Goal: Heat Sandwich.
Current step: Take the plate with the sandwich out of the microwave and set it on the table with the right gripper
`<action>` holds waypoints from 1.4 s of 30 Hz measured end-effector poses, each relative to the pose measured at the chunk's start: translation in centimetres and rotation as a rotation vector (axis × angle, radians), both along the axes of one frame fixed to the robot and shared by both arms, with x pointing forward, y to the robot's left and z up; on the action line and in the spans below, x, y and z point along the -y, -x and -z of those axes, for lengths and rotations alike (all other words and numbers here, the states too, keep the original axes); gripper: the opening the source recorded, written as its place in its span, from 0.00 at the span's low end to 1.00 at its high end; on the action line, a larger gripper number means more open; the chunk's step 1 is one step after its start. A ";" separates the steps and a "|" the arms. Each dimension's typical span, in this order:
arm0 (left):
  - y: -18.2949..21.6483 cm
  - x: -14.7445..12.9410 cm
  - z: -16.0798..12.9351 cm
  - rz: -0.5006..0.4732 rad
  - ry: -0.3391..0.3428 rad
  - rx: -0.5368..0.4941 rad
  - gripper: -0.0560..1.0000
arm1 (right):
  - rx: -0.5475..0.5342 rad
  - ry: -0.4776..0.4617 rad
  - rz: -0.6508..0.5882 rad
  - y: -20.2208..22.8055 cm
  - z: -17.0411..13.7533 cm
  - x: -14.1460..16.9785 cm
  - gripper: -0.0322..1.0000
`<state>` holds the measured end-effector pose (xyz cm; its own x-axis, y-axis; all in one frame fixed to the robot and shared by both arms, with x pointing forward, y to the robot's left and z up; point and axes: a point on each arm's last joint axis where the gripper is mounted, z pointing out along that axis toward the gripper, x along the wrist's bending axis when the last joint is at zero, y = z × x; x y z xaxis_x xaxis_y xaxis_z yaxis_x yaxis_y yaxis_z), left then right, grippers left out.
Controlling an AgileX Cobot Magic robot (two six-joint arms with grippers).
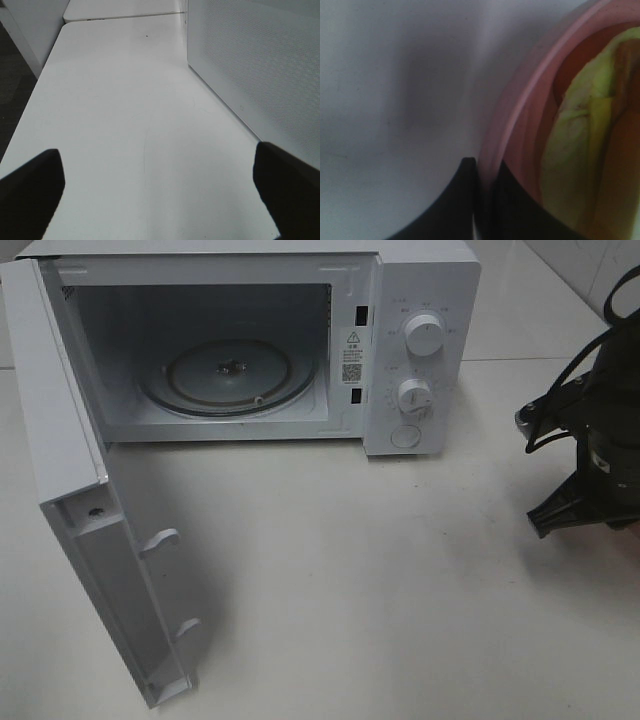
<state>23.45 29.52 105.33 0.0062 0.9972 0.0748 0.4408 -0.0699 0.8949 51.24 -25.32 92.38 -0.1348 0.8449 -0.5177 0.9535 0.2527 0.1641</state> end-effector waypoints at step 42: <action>0.0 0.0 0.0 0.000 0.000 0.000 0.97 | -0.071 -0.010 -0.033 -1.2 4.2 -0.7 0.29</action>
